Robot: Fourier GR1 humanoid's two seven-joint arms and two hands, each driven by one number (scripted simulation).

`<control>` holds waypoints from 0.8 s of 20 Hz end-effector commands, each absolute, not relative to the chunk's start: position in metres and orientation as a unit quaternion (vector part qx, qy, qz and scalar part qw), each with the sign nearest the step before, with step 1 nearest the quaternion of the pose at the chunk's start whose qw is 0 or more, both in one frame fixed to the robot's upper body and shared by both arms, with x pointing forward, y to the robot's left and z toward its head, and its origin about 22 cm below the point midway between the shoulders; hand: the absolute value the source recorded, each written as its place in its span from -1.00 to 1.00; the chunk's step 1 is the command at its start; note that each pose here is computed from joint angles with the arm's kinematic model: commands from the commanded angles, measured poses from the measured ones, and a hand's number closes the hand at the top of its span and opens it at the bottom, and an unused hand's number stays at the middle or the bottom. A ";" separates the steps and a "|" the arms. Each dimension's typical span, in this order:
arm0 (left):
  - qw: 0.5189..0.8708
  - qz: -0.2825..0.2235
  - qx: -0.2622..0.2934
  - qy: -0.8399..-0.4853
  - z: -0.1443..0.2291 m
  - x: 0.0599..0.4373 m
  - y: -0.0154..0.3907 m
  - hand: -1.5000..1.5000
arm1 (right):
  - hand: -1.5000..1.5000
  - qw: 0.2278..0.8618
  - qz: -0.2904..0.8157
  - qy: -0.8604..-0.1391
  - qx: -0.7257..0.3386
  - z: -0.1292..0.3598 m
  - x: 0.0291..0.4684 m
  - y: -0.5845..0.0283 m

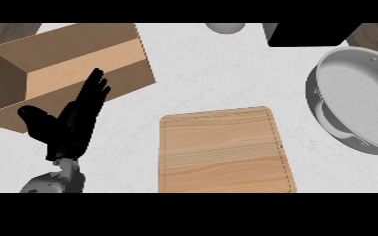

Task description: Pick the cupcake from the cutting board and place it in the pot

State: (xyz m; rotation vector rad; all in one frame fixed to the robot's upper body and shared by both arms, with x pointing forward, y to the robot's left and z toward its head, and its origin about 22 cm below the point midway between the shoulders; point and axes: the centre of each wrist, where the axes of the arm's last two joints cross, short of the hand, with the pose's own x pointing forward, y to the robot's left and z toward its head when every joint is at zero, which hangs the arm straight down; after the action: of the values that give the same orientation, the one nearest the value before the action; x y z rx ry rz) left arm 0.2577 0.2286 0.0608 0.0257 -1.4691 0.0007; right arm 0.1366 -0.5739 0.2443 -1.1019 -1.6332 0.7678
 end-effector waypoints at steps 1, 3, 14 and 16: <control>0.737 -0.009 0.008 -0.675 0.087 0.268 0.242 0.00 | 1.00 0.480 0.302 -0.698 -0.438 0.275 0.152 -0.565; 0.740 -0.003 0.011 -0.672 0.062 0.257 0.232 0.00 | 1.00 0.498 0.308 -0.681 -0.438 0.287 0.157 -0.554; 0.741 -0.022 0.002 -0.671 0.062 0.265 0.220 0.00 | 1.00 0.546 0.305 -0.646 -0.438 0.271 0.252 -0.500; 0.736 -0.015 0.009 -0.676 0.061 0.281 0.231 0.00 | 1.00 0.551 0.309 -0.642 -0.434 0.269 0.265 -0.494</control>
State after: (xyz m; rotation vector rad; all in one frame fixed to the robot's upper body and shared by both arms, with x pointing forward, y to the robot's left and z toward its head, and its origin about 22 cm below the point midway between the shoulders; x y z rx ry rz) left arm 0.2692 0.2303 0.0655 0.0115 -1.4814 -0.0225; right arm 0.2356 -0.5123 0.2714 -1.0250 -1.5594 0.7154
